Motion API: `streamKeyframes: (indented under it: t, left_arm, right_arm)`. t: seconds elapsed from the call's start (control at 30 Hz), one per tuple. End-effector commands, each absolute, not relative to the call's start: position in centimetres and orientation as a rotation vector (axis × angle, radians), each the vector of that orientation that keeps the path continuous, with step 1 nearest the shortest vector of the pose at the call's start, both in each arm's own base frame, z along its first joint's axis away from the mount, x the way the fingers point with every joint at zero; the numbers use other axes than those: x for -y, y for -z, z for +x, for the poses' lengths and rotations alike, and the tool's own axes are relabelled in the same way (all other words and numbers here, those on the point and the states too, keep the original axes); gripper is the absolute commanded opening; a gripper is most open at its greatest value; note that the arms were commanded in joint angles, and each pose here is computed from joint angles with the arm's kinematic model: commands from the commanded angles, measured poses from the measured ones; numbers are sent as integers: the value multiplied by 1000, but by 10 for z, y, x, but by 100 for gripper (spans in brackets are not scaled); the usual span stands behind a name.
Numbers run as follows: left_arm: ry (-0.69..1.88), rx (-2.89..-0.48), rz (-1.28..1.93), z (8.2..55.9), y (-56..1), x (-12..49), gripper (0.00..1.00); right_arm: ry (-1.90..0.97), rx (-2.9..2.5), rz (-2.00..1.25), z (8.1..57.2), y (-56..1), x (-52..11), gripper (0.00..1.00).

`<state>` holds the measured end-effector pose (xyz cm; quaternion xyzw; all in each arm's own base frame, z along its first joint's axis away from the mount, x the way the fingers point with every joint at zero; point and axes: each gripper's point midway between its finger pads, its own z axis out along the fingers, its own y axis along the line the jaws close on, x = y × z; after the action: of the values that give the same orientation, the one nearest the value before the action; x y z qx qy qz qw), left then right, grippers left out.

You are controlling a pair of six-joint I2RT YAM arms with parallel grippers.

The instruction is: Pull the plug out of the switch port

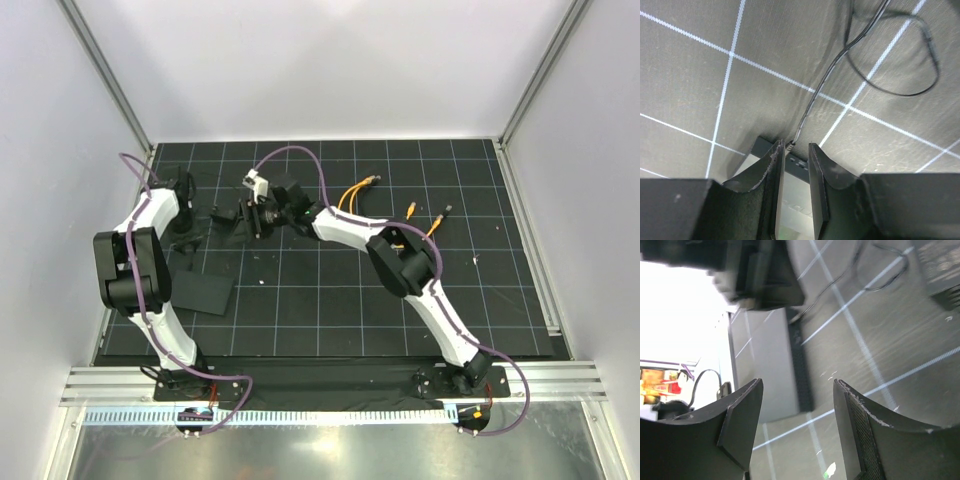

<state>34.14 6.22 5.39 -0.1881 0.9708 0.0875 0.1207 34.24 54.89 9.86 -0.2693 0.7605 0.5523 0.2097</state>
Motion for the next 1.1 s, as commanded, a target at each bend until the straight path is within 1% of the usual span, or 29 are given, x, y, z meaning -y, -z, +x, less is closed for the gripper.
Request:
streamKeyframes:
  t: [0.0, 0.13, 0.17, 0.3, 0.47, 0.63, 0.7, 0.8, 0.93, 1.07]
  left_arm:
    - [-310, -2852, -493, 333, -57, -68, 28]
    - [-300, -2876, -461, 331, -51, -64, 27]
    - [-305, -2879, -455, 330, -50, -64, 27]
    - [-340, -2900, -417, 326, -46, -61, 27]
    - [-367, -2929, -372, 322, -40, -57, 28]
    - [-405, -2935, -366, 319, -38, -61, 28]
    - [-408, -2936, -353, 318, -38, -60, 30]
    - [-393, -2952, -331, 316, -34, -58, 35]
    - [-413, -2969, -325, 313, -30, -59, 36]
    - [-431, -2988, -314, 310, -24, -60, 33]
  right_arm:
    - [-1453, -2037, -802, 328, -135, -539, 65]
    - [-1512, -2055, -808, 307, -129, -534, 64]
    - [-1518, -2041, -825, 302, -136, -533, 64]
    - [-1464, -2039, -890, 286, -133, -532, 64]
    - [-1468, -2049, -926, 273, -131, -537, 64]
    - [-1463, -2033, -942, 270, -132, -537, 64]
    - [-1466, -2033, -944, 269, -131, -537, 64]
    - [-1468, -2040, -949, 269, -127, -538, 64]
    - [-1466, -2040, -954, 269, -125, -538, 64]
    - [-1465, -2042, -958, 269, -123, -538, 64]
